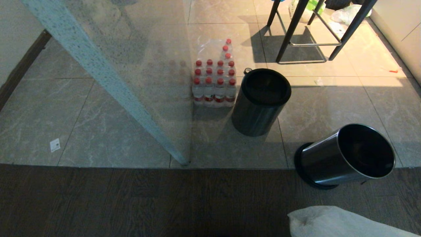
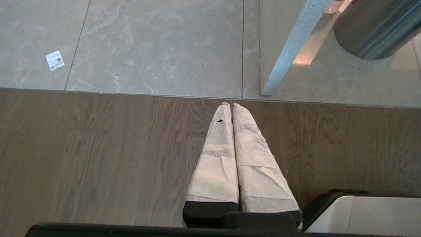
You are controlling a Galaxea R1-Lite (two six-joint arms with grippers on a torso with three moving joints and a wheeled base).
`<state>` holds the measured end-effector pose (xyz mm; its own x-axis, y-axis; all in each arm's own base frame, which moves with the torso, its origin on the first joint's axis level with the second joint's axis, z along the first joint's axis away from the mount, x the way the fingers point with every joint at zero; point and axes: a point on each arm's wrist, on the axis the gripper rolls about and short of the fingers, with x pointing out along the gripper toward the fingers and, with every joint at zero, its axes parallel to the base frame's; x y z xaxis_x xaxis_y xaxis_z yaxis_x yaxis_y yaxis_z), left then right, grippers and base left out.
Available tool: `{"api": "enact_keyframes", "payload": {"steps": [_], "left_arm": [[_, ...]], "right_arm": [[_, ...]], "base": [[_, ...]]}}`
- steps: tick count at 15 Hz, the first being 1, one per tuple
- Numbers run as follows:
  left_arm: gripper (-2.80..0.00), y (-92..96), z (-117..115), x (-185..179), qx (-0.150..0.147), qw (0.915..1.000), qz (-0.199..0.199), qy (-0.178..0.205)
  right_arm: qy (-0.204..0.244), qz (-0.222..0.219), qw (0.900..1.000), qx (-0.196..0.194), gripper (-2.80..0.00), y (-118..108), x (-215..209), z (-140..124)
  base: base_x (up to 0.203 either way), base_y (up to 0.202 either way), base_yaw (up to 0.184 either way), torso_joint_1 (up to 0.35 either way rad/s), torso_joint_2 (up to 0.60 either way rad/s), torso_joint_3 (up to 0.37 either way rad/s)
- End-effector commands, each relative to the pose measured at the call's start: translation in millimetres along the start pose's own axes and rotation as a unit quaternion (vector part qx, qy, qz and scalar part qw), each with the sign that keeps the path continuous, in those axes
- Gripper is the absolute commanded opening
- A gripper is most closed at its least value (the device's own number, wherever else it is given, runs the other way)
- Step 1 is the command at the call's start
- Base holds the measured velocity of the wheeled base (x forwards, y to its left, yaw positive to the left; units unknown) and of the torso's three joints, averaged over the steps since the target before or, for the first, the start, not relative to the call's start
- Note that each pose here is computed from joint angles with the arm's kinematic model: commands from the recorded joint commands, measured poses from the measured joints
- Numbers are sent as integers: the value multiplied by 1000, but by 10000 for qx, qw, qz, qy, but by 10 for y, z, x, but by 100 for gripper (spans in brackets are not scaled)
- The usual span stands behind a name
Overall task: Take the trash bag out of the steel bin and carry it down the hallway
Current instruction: Put the trash bag at the door
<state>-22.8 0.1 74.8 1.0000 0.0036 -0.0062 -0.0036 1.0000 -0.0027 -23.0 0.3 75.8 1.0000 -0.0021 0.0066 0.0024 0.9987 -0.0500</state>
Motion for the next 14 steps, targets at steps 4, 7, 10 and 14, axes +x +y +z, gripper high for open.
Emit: {"api": "enact_keyframes", "payload": {"steps": [4, 7, 10, 14], "left_arm": [[-280, 0, 0, 0, -33, 10000, 5, 0], [-280, 0, 0, 0, -40, 10000, 5, 0], [-280, 0, 2, 0, -40, 10000, 5, -7], [-280, 0, -3, 1, -40, 10000, 5, 4]], "right_arm": [[17, 4, 10000, -3, -280, 0, 2, 0], [17, 4, 10000, -9, -280, 0, 2, 0], [17, 4, 10000, -3, -280, 0, 2, 0], [17, 4, 10000, -3, -280, 0, 2, 0]], "base": [[0, 0, 0, 2, 2, 136], [0, 0, 0, 3, 1, 198], [0, 0, 0, 4, -1, 204], [0, 0, 0, 3, -1, 204]]}}
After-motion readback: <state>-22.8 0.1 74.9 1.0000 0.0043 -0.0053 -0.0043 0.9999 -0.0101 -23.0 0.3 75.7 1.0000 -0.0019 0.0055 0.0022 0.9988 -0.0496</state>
